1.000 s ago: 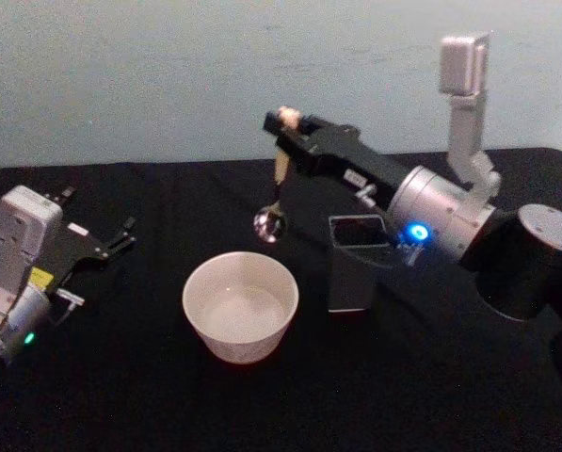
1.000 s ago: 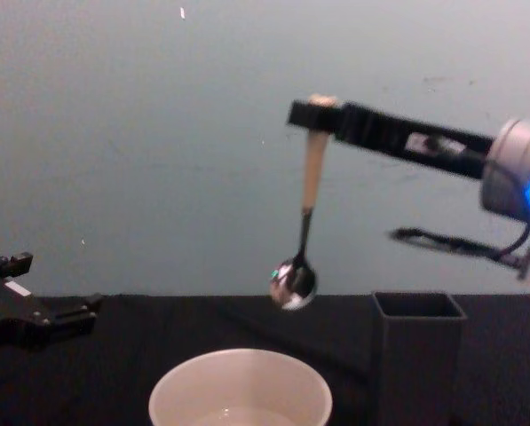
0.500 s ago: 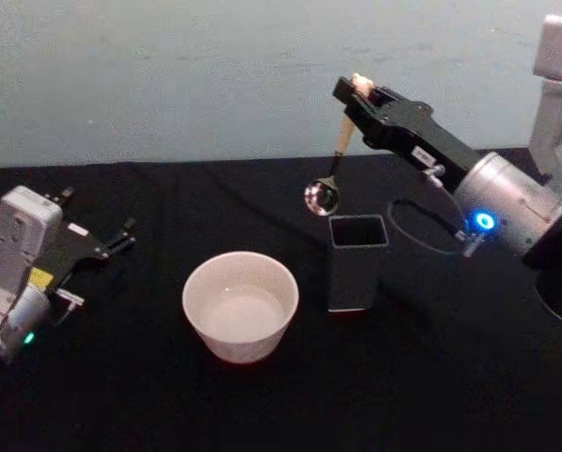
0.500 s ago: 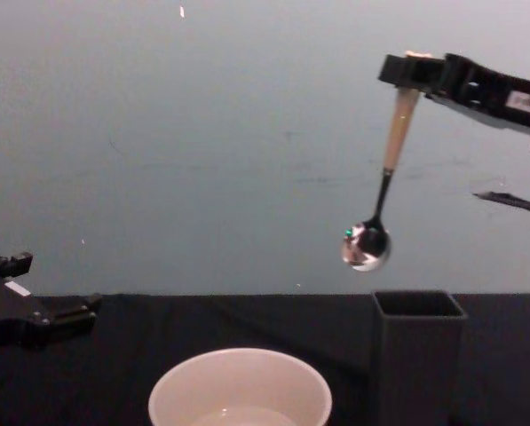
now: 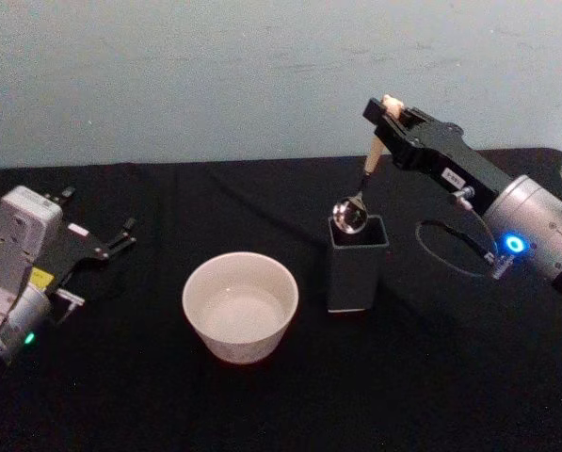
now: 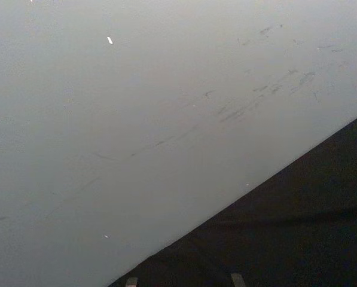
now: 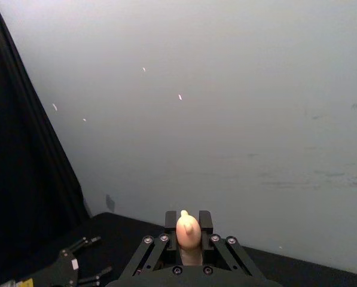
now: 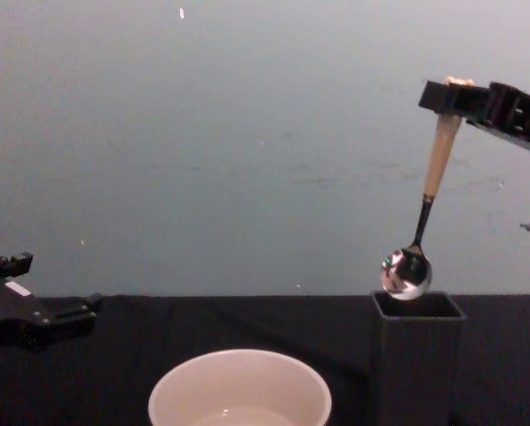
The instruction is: Pick up the stirring spoon with one hand, stir inside the cup, then place it back in its original position.
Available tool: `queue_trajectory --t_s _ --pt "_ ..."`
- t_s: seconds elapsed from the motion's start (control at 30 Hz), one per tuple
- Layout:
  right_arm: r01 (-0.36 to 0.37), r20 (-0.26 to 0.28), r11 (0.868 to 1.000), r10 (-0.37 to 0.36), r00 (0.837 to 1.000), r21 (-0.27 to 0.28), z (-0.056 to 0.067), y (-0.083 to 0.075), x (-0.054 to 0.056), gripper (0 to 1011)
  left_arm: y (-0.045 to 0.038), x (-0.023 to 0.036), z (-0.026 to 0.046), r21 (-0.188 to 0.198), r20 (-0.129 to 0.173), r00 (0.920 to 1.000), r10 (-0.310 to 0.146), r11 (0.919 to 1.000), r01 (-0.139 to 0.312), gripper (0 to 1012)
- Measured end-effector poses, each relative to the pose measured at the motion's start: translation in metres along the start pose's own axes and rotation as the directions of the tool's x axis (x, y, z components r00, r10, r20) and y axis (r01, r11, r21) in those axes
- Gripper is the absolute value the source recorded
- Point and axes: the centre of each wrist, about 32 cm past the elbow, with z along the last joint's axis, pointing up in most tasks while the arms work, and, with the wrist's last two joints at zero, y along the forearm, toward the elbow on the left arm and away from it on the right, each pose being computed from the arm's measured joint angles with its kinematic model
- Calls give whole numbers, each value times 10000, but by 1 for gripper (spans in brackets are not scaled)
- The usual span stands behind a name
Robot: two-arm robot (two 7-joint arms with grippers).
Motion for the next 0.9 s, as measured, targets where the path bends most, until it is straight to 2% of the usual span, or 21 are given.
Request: queue_trajectory --t_s 0.47,0.9 --pt "186 -11 9985 -186 9998 -523 -171 -43 49 214 0 0 0 1 1 10000 1 10000 -1 1001" --pt "423 -123 9908 -443 9989 -1283 -411 -56 124 214 0 0 0 1 1 10000 1 10000 -1 1001"
